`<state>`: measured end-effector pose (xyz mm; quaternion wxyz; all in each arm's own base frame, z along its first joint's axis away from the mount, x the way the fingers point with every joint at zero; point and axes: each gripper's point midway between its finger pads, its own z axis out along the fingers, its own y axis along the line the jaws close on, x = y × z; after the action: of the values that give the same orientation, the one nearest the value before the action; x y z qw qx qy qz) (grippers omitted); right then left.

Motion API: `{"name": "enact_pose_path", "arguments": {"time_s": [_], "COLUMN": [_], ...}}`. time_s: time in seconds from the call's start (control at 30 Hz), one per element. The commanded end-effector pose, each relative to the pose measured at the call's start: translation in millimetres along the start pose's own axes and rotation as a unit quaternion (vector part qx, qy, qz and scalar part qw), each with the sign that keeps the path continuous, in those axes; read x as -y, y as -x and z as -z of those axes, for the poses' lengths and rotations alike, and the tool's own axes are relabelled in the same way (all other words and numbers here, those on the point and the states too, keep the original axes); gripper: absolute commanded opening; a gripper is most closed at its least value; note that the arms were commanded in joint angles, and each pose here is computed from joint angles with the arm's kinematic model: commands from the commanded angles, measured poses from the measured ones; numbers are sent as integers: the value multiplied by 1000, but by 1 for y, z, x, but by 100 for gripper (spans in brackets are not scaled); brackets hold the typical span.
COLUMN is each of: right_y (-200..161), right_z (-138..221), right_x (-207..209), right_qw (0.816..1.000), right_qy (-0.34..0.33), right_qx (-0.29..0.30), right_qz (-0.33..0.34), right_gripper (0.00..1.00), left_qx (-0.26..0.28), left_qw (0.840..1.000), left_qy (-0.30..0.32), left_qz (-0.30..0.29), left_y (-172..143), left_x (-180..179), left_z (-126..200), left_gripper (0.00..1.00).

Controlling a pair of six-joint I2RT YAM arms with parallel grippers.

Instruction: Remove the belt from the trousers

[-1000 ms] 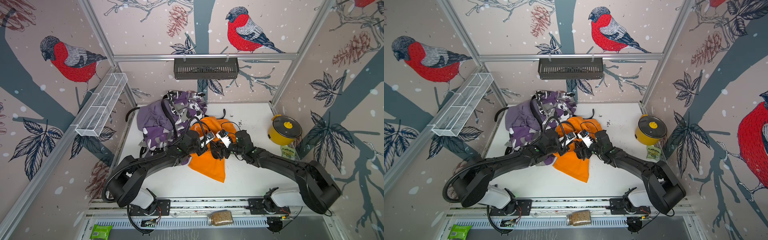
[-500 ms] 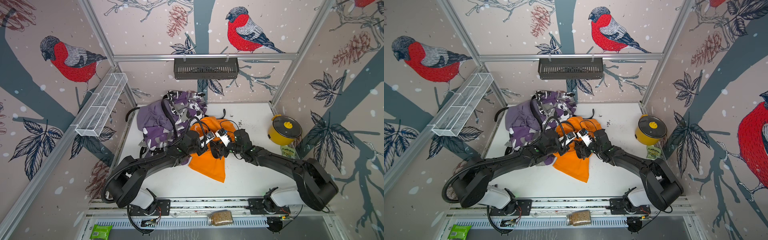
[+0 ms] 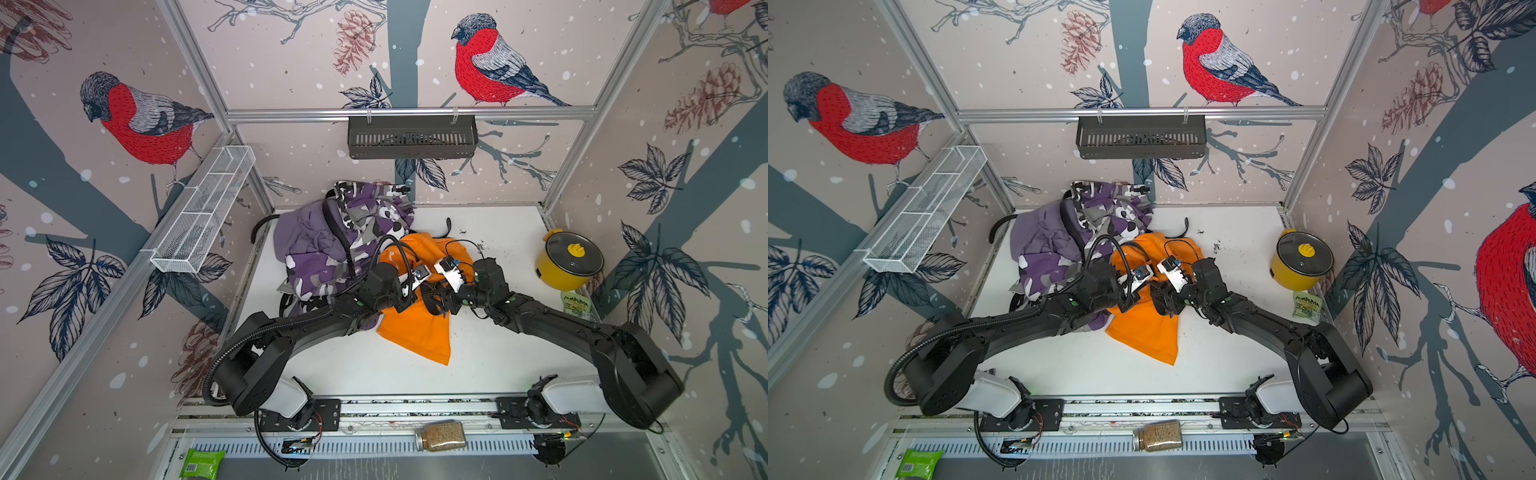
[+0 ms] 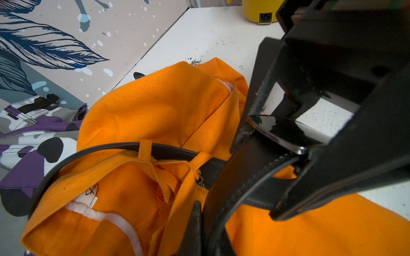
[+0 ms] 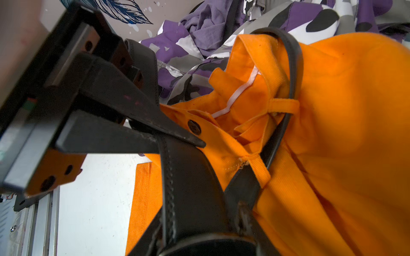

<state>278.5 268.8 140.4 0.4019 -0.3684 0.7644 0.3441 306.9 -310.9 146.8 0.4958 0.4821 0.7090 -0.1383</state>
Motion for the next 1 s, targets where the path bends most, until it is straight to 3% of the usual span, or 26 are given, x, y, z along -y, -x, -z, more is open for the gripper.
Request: {"name": "enact_pose_path", "arguments": {"time_s": [0.0,0.3,0.37,0.47,0.5,0.6,0.63,0.8,0.97], "right_y": [-16,-24,-23,-21,-20,-13,-8,2,6], "right_z": [7,28,23,1,-4,-6,-4,-3,-8], "right_x": [10,38,29,1,-3,-8,-8,-14,-17], "right_qw": [999,995,997,998,998,999,999,999,998], "right_qy": [-15,-58,-44,-27,-26,-26,-27,-28,-42], "right_qx": [-29,-20,-28,-57,-59,-30,-18,0,-1], "right_qz": [-27,-80,-62,-2,10,19,22,34,49], "right_gripper": [0,0,0,1,9,49,57,71,73], "left_qx": [-42,-66,-56,-23,-17,0,3,4,10], "left_qw": [993,981,985,995,996,997,997,998,998], "left_qy": [111,180,166,95,90,74,70,62,57], "left_qz": [8,10,8,-13,-12,-19,-20,-19,-15], "left_y": [-18,-32,-26,-8,-3,4,5,3,6], "left_x": [-43,-71,-67,-43,-38,-26,-24,-20,-18], "left_z": [8,22,23,20,19,20,19,19,18], "left_gripper": [0,0,0,0,0,0,0,0,0]}}
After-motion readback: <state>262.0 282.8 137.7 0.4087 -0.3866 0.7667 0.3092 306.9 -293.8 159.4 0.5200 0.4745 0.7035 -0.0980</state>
